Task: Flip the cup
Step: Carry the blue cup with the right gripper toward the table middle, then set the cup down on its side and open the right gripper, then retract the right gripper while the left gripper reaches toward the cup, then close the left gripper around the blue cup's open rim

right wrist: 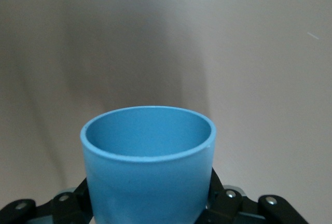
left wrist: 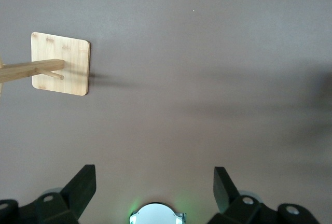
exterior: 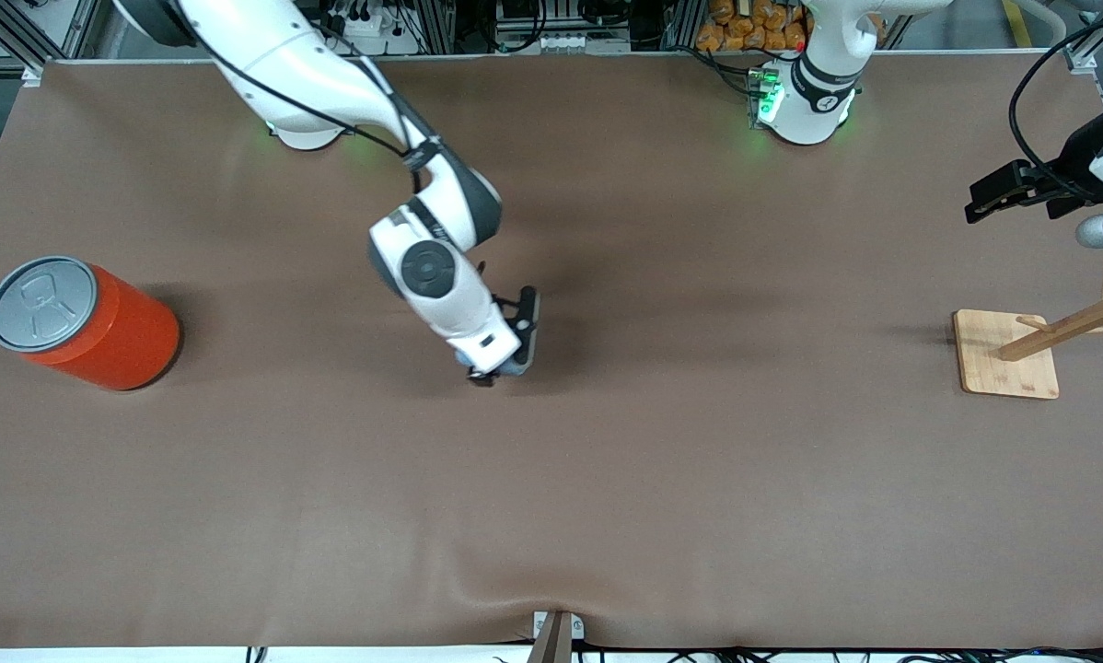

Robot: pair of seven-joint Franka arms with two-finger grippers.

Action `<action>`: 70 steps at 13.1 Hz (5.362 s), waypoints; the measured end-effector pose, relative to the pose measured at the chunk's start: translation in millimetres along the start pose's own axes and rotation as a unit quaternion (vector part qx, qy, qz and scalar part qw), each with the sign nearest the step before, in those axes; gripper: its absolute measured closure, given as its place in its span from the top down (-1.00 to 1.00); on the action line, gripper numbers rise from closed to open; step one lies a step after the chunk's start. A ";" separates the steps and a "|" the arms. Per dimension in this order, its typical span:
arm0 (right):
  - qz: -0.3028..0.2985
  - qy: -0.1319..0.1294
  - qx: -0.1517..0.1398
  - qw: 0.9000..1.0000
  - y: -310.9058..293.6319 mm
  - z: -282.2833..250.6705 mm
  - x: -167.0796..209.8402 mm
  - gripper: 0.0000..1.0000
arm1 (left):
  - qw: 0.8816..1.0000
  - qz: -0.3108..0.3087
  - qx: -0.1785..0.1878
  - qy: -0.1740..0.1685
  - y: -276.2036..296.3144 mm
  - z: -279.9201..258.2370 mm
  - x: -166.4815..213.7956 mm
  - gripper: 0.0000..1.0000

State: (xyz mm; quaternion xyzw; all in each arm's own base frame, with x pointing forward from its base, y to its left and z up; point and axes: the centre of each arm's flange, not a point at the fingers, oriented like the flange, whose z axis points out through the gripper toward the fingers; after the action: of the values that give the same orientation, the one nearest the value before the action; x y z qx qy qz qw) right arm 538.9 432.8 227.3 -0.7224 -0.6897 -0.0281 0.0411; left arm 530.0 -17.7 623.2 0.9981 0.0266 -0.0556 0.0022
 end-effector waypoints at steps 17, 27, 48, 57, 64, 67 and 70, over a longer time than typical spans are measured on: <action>-0.003 -0.023 -0.017 1.000 21.8 -68.6 16.6 1.00 | 1.000 0.006 -0.013 -0.005 8.4 4.0 2.1 1.00; 0.241 -0.040 -0.013 0.970 131.6 -234.9 -255.6 1.00 | 0.998 -0.027 -0.047 -0.022 87.9 51.8 34.4 1.00; 0.641 -0.061 -0.017 0.765 57.3 -394.4 -407.5 1.00 | 0.855 0.041 -0.516 -0.024 289.9 327.4 126.3 1.00; 0.688 -0.052 -0.005 0.724 15.2 -442.5 -404.8 1.00 | 0.801 0.037 -0.597 -0.034 335.9 448.4 87.5 1.00; 0.694 -0.057 0.004 0.717 13.7 -436.7 -411.5 1.00 | 0.792 0.031 -0.609 -0.044 359.8 470.6 67.4 1.00; 0.695 -0.057 0.005 0.717 13.5 -436.6 -412.0 1.00 | 0.790 0.023 -0.610 -0.046 359.5 487.7 65.6 1.00; 0.695 -0.057 0.005 0.717 13.5 -436.6 -411.7 1.00 | 0.783 0.015 -0.620 -0.051 374.9 499.3 58.1 1.00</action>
State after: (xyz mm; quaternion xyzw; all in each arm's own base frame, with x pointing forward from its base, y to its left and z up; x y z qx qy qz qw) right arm 540.1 -20.0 621.4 -0.9985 0.0046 0.0532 0.0135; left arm 552.2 -392.6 121.0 0.7778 0.0405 -0.0779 0.6224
